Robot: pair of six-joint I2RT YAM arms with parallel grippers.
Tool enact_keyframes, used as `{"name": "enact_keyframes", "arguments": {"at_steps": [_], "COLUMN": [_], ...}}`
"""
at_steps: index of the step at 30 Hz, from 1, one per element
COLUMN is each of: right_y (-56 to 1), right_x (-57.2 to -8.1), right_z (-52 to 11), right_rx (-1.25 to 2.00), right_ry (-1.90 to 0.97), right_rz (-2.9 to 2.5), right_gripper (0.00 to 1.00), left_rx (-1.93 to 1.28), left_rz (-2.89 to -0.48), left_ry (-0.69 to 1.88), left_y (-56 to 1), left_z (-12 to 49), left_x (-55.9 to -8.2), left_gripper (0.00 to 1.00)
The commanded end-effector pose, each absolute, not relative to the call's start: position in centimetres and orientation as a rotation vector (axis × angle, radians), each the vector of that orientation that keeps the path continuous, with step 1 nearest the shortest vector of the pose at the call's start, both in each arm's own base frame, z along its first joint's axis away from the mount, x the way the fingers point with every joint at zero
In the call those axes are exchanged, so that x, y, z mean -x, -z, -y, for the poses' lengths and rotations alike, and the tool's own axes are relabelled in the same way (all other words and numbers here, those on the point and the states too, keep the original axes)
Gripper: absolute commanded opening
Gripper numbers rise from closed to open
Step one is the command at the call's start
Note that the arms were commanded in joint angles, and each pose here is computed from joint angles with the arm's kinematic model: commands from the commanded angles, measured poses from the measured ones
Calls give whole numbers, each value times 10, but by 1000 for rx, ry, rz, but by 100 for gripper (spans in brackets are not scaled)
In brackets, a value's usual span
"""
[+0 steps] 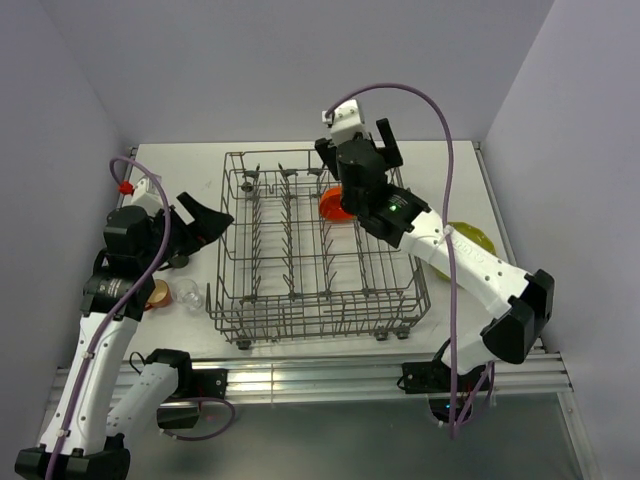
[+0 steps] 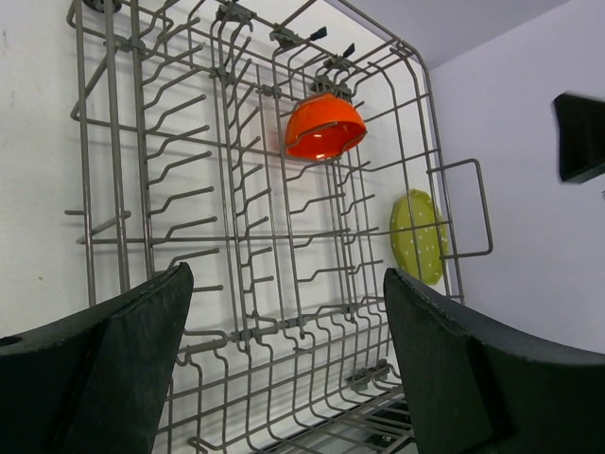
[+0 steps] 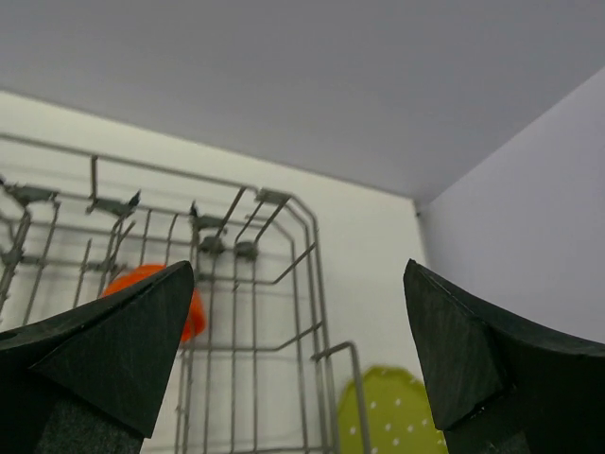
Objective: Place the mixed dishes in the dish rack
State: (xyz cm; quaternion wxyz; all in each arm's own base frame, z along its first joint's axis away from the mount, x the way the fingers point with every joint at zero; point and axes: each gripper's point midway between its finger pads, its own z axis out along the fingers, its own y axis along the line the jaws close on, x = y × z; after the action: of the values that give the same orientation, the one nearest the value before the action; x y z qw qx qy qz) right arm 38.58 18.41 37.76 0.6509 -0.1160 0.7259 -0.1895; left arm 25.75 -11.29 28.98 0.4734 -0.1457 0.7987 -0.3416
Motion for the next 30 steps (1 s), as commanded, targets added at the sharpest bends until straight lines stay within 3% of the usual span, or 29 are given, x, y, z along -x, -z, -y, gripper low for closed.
{"name": "enact_keyframes", "arguments": {"at_steps": [1,10,23,30], "right_y": [-344,-381,-408,-406], "right_x": [-361,-314,-256,-233], "right_z": [-180,-144,-95,-40], "right_rx": [226,-132,-320,-540], "right_ry": [308,-27,-227,-117], "right_rz": [-1785,-1697,-1656,-1617], "right_gripper": [100,100,100,100], "left_rx": [351,470,496,464], "left_rz": [-1896,-1878,-1791,-1831], "left_ry": [887,871,906,968], "left_y": [-317,-317,-336,-333], "left_z": [115,106,101,112], "left_x": [-250,-248,-226,-222], "left_gripper": [89,79,87,87]}}
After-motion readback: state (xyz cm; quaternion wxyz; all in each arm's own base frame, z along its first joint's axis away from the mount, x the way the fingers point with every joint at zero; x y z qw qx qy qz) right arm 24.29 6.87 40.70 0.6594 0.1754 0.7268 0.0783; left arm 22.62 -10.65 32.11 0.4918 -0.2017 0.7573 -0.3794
